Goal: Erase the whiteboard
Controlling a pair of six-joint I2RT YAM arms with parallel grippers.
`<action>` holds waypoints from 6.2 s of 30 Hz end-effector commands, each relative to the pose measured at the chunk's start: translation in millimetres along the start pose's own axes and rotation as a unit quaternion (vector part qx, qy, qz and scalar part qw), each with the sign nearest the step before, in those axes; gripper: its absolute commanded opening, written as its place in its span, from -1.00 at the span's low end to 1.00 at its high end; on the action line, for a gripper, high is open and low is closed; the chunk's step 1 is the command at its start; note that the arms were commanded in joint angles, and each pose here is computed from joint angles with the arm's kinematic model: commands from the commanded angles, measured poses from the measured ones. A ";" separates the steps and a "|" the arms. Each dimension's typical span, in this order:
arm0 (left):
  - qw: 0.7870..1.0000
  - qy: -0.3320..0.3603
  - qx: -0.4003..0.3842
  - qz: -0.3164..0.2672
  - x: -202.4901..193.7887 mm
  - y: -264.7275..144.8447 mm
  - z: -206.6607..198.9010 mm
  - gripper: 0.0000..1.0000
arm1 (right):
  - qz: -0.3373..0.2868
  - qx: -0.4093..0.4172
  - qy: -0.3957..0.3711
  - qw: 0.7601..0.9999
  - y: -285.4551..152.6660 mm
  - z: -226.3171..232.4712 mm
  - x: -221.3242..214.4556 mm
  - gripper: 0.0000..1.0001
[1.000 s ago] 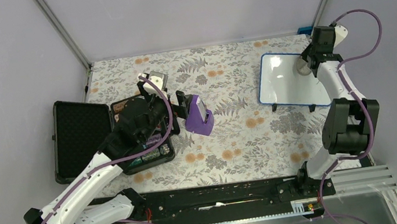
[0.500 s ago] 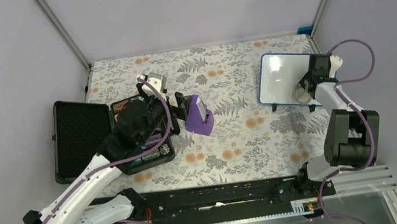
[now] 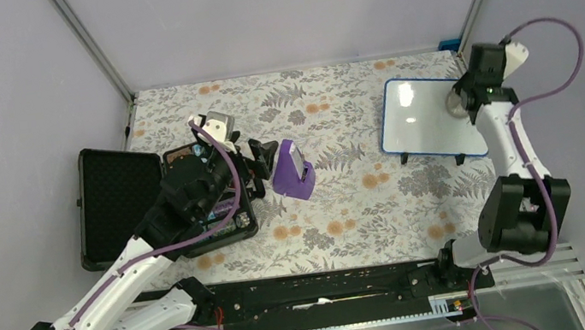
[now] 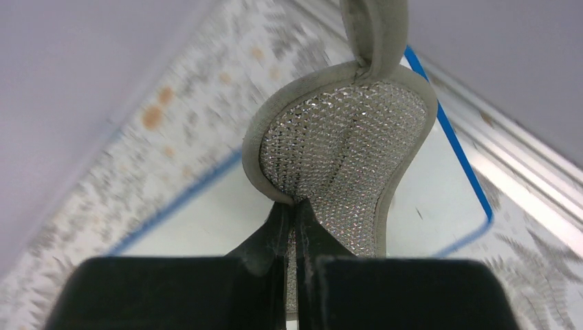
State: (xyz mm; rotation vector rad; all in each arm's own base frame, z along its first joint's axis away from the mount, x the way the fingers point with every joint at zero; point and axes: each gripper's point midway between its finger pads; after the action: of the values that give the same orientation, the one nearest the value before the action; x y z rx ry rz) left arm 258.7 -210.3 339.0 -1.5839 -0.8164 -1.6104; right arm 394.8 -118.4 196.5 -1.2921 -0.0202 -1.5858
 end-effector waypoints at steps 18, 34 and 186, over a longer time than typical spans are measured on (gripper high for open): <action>1.000 0.001 -0.002 -0.013 3.0 6.9 -2.2 0.98 | 0.012 -0.046 0.003 0.999 70.3 11.5 14.7 -1.00; 1.000 -0.005 -0.011 -0.022 7.2 1.8 -4.7 0.98 | 0.054 -0.122 0.012 0.991 35.1 -116.6 -72.0 -1.00; 0.999 -0.006 -0.008 -0.033 12.4 -4.4 -4.0 0.98 | 0.028 0.082 0.101 0.991 16.5 -1.9 12.3 -1.00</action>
State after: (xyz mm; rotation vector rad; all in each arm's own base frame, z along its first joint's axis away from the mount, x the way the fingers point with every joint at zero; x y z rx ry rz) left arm 254.0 -210.2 338.1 -1.5907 -0.8244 -1.6253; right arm 363.9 -155.0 162.7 -1.0761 0.1093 -1.7038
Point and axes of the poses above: each gripper's point midway between its finger pads, its own y axis out along the fingers, its own z axis along the line the jaws close on, x = y × z, and after that the axes turned 9 degrees about y, right-handed
